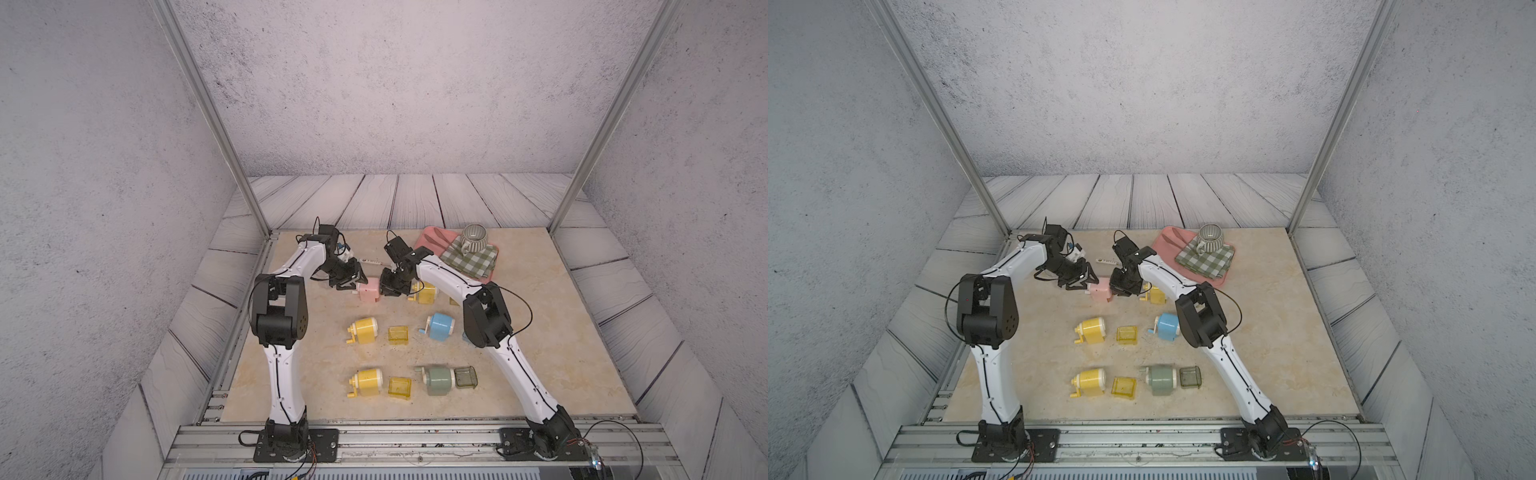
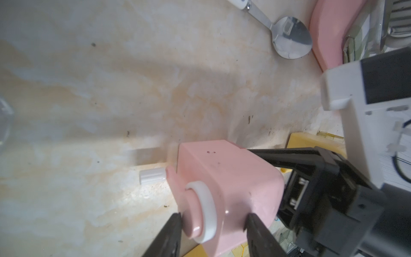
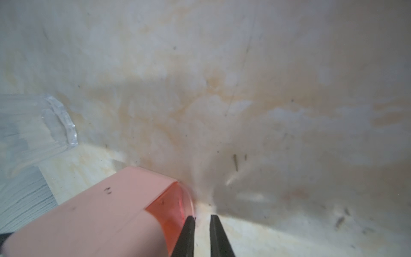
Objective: Put the tray back into the pencil sharpener
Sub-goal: Close the container of the pencil sharpener, then pick up the container from the center of the board.
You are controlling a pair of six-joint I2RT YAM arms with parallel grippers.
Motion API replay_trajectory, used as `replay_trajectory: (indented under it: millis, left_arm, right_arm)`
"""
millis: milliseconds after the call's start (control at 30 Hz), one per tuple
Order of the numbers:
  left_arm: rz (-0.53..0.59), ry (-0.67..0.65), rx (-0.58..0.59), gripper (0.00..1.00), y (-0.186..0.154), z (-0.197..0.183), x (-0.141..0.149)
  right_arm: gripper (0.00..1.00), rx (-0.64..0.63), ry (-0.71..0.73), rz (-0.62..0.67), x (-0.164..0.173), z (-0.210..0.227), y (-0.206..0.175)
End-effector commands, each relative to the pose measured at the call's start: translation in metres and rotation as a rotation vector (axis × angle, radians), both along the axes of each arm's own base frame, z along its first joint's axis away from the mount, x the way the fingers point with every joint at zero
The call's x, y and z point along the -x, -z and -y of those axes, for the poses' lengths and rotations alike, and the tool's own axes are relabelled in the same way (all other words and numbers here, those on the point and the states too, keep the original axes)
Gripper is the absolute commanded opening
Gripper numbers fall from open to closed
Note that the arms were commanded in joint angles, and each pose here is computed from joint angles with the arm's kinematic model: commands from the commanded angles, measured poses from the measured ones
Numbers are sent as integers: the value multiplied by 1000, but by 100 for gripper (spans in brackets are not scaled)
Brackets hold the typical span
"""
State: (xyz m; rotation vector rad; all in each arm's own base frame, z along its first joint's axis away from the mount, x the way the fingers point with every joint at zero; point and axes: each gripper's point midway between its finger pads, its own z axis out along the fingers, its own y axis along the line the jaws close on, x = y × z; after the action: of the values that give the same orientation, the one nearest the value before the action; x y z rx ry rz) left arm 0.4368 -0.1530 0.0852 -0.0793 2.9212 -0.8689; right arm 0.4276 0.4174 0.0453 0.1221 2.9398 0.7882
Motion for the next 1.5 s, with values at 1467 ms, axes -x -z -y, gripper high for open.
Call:
replay_trajectory:
  millis: [1467]
  left_arm:
    - [-44, -275, -89, 66, -61, -28, 182]
  right_arm:
    - [46, 331, -228, 147, 167, 114, -94]
